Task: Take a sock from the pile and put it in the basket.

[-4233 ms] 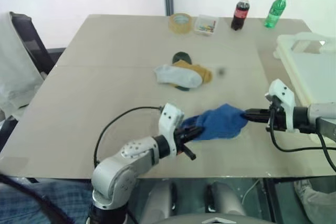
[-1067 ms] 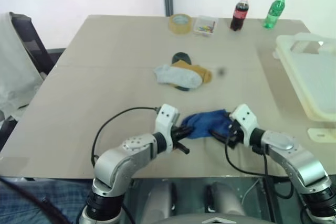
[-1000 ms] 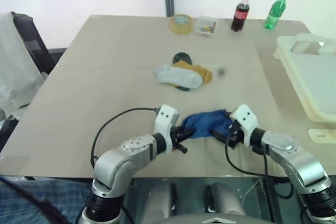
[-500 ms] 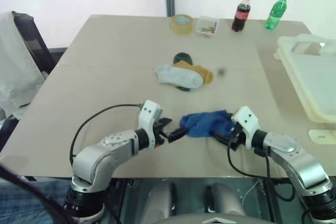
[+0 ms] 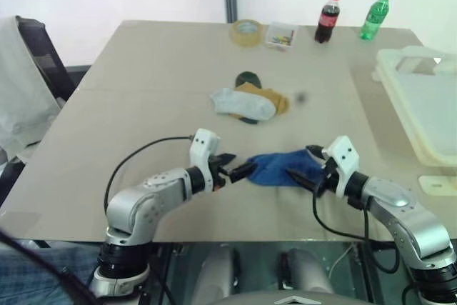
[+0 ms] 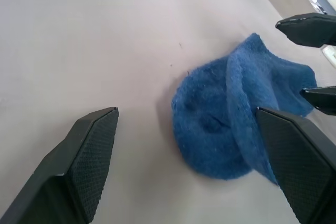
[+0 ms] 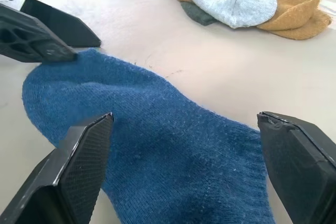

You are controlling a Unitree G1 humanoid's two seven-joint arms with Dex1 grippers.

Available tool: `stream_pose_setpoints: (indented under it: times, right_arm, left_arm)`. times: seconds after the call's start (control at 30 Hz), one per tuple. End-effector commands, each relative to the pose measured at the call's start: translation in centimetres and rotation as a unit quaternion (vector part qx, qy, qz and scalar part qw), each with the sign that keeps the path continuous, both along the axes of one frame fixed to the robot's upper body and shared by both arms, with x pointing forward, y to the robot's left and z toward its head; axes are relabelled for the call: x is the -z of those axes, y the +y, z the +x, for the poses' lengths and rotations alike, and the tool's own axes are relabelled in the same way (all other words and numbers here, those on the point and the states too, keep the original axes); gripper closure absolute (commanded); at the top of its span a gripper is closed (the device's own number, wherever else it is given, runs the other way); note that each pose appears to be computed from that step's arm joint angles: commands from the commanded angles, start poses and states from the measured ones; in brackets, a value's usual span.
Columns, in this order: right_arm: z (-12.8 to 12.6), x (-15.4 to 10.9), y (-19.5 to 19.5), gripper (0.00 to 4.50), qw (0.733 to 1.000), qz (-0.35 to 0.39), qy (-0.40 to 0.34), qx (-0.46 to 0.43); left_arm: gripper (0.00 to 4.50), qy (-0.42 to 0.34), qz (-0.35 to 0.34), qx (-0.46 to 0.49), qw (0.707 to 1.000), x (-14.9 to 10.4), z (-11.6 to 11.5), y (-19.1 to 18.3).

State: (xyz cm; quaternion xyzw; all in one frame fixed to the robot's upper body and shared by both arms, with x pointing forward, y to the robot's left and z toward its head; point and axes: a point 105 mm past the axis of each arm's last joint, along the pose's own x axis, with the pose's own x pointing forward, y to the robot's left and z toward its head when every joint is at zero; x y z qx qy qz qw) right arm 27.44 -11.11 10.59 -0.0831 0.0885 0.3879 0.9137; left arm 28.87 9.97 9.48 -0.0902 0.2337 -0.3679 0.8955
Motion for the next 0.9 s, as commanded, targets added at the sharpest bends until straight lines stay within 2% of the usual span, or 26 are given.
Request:
stream_pose_setpoints:
  times: [0.03, 0.17, 0.33, 0.57, 0.63, 0.73, 0.9]
  right_arm:
    - [-0.1, -1.3, 0.2, 0.0, 1.0, 0.007, -0.029, 0.006]
    - [0.0, -1.0, 0.1, 0.0, 0.999, 0.003, -0.03, 0.013]
    - [0.1, -0.9, -0.1, 0.0, 0.999, 0.004, -0.033, 0.023]
    - [1.7, -2.8, -1.0, 0.0, 0.988, 0.051, -0.096, 0.108]
    - [2.0, -1.8, -1.4, 0.0, 0.985, 0.049, -0.095, 0.135]
    - [1.9, 0.6, -1.6, 0.0, 0.985, 0.0, -0.094, 0.141]
    - [1.8, 2.8, -2.2, 0.0, 0.982, -0.044, -0.094, 0.159]
  left_arm:
    - [0.04, 0.019, 0.057, 0.01, 0.998, 2.1, -0.3, 0.0]
    - [0.04, 0.008, 0.103, 0.033, 0.994, 2.9, -0.4, -0.5]
    - [0.04, -0.027, 0.168, 0.011, 0.985, 3.0, 1.2, 0.4]
    - [0.04, -0.034, 0.161, 0.021, 0.986, 2.9, 1.0, -0.7]
    - [0.04, -0.035, 0.158, 0.023, 0.987, 2.9, 0.8, -1.2]
    - [0.04, -0.046, 0.161, 0.016, 0.986, 2.6, 1.0, -1.4]
    - [0.04, -0.072, 0.199, 0.001, 0.977, 2.3, 1.6, -0.6]
